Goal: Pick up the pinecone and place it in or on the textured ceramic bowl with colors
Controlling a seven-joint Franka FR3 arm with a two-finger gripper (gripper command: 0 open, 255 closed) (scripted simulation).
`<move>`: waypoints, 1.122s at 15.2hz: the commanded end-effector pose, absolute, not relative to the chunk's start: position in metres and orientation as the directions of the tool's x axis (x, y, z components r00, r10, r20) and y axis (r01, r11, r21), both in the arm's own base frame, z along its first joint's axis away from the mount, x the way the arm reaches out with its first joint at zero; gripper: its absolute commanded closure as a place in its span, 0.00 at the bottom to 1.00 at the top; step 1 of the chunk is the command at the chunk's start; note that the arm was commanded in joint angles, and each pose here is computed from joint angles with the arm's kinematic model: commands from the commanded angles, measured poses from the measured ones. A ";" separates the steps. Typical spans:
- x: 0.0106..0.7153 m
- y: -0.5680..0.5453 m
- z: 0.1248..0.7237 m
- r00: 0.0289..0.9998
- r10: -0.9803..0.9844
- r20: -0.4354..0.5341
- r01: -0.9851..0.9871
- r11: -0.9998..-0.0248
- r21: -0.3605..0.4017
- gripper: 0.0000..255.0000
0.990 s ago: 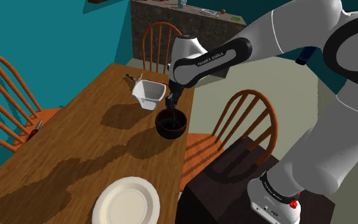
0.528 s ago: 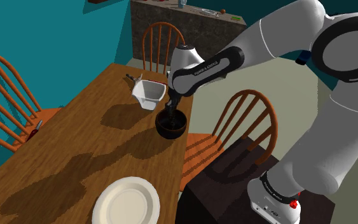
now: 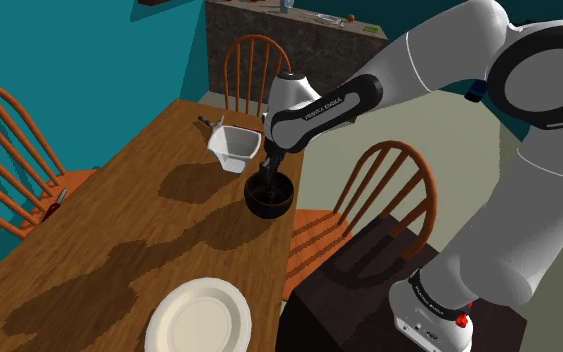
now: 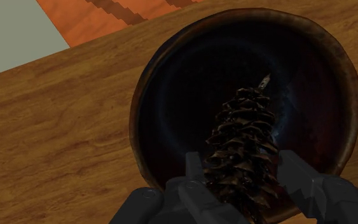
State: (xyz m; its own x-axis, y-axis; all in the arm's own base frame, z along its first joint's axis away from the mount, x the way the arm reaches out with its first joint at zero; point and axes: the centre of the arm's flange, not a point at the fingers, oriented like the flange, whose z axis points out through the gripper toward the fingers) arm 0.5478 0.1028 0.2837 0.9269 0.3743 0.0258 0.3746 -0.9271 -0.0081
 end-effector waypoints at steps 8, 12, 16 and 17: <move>0.547 0.102 0.310 0.927 0.374 0.026 0.375 -0.927 -0.008 0.00; 0.547 0.102 0.334 0.927 0.374 0.026 0.375 -0.927 -0.008 0.00; 0.547 0.102 0.334 0.927 0.374 0.026 0.375 -0.927 -0.008 0.00; 0.547 0.102 0.334 0.927 0.374 0.026 0.375 -0.927 -0.008 0.00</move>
